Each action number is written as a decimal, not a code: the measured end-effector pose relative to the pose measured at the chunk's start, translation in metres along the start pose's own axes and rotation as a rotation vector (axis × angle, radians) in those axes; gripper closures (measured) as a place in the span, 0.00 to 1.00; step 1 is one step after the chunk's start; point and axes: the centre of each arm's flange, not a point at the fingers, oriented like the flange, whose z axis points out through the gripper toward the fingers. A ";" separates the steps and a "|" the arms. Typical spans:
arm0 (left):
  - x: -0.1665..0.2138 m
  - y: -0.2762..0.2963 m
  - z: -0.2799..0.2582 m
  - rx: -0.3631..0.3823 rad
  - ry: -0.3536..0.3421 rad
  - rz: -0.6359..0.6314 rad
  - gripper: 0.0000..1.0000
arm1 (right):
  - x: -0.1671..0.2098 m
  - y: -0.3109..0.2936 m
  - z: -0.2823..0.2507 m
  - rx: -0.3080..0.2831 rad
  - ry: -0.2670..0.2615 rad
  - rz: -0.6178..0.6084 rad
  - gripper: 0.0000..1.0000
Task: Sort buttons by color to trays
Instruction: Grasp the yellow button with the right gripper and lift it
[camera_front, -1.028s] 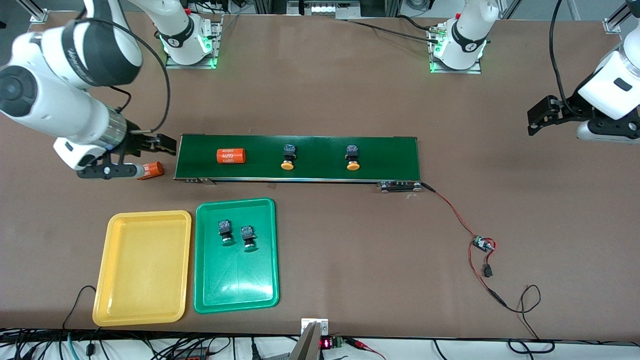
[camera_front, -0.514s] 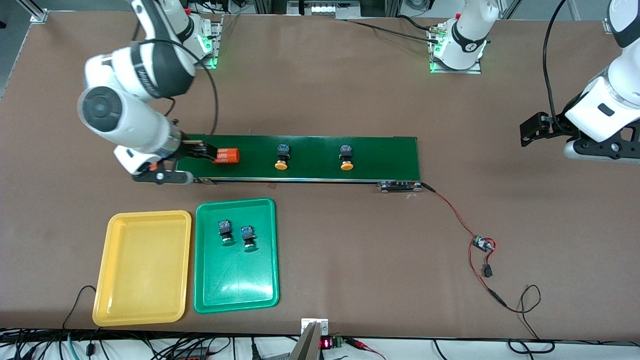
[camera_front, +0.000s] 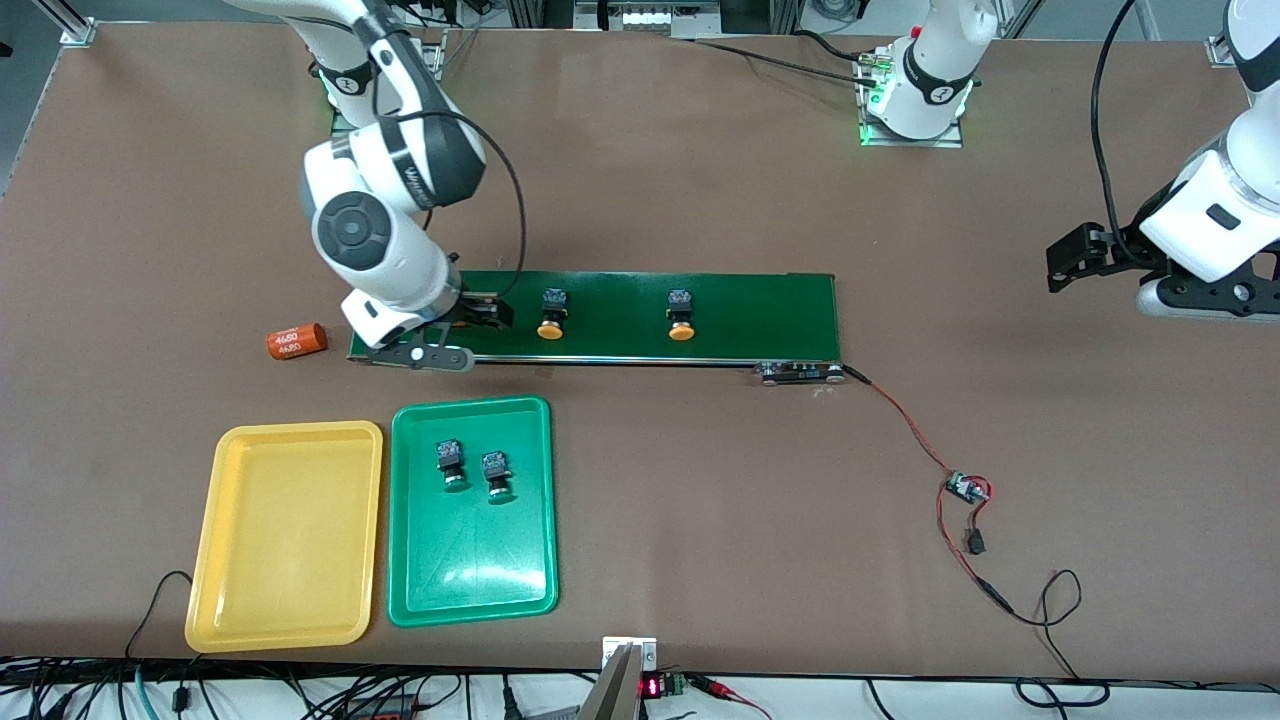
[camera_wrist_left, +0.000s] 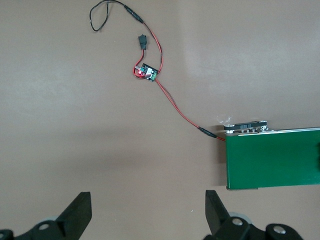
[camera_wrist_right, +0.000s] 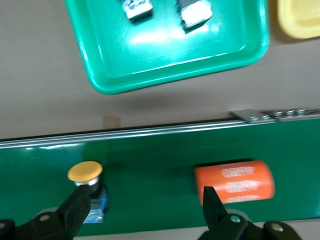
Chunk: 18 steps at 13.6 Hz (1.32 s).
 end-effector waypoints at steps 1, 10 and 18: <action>-0.002 0.000 -0.001 0.000 -0.006 0.000 0.00 | -0.005 -0.011 0.009 -0.002 0.002 -0.001 0.00; -0.006 -0.001 -0.004 0.001 -0.019 -0.001 0.00 | -0.024 -0.035 0.069 -0.021 -0.024 -0.035 0.00; -0.006 -0.006 -0.003 0.001 -0.020 -0.011 0.00 | -0.029 -0.037 0.096 -0.041 -0.055 -0.042 0.28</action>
